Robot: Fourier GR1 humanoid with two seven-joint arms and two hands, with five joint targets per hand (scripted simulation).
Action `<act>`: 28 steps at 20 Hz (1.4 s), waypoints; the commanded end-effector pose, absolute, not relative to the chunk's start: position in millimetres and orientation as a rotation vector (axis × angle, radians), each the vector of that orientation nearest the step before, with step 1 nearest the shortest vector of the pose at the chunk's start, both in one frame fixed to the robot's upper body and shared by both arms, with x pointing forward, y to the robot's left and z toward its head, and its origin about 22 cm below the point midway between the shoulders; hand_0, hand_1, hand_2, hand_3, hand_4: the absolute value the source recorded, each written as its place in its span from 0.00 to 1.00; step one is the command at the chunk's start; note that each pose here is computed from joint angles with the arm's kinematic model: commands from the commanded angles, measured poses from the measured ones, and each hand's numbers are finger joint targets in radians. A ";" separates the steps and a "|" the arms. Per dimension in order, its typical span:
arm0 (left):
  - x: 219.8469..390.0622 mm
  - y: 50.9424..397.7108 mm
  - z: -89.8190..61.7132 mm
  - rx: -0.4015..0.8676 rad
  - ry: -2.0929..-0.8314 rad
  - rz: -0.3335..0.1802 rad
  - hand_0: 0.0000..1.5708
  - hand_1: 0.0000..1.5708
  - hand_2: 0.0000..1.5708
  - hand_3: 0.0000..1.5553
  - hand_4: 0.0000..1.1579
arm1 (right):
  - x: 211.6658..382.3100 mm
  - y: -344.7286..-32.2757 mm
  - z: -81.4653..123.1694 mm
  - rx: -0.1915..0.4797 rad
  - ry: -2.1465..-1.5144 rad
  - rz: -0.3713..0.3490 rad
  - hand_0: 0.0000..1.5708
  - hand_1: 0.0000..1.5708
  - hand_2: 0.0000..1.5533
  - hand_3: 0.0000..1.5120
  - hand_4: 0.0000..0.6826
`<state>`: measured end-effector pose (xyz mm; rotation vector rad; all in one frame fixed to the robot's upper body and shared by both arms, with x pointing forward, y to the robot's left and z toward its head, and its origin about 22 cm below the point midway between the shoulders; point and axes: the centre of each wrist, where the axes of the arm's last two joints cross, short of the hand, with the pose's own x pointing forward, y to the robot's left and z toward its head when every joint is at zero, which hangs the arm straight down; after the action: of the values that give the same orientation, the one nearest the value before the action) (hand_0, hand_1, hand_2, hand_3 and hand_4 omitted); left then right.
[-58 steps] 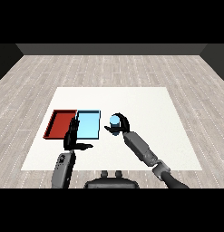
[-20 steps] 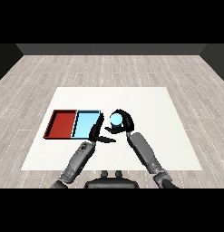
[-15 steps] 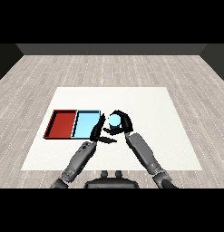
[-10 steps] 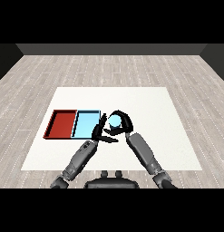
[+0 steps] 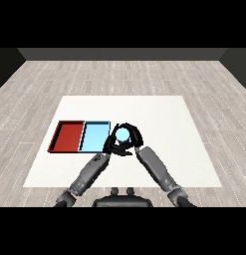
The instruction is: Pick the blue can and put it in the blue box
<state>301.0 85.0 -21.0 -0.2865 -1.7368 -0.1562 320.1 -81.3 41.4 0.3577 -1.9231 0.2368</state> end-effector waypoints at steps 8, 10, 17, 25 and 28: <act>303.6 83.1 -26.3 -0.092 -1.796 -0.311 0.17 0.17 0.33 0.00 0.49 | 306.9 -37.1 59.6 0.402 -1.919 0.305 0.81 0.81 0.91 0.92 0.90; 312.5 84.3 -21.6 -0.041 -1.790 -0.304 0.26 0.26 0.36 0.19 0.49 | 319.3 -44.8 39.5 0.376 -1.914 0.327 0.90 0.90 0.93 0.92 0.88; 314.5 58.6 -17.3 0.094 -1.851 -0.526 0.00 0.00 0.10 0.00 0.27 | 293.5 -35.2 41.5 0.388 -1.927 0.329 0.93 0.93 0.94 0.92 0.87; 297.1 85.4 -37.5 -0.026 -1.809 -0.211 0.49 0.49 0.52 0.44 0.58 | 291.9 -27.8 60.3 0.457 -1.915 0.319 0.91 0.91 0.93 0.92 0.89; 293.9 73.4 -29.7 -0.033 -1.821 -0.205 0.37 0.37 0.45 0.32 0.57 | 295.6 -34.8 52.6 0.453 -1.924 0.285 0.92 0.92 0.94 0.92 0.87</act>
<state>298.7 92.6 -32.2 0.0021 -1.8322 -0.2226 300.1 -41.7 47.7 0.3956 -1.9346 0.3319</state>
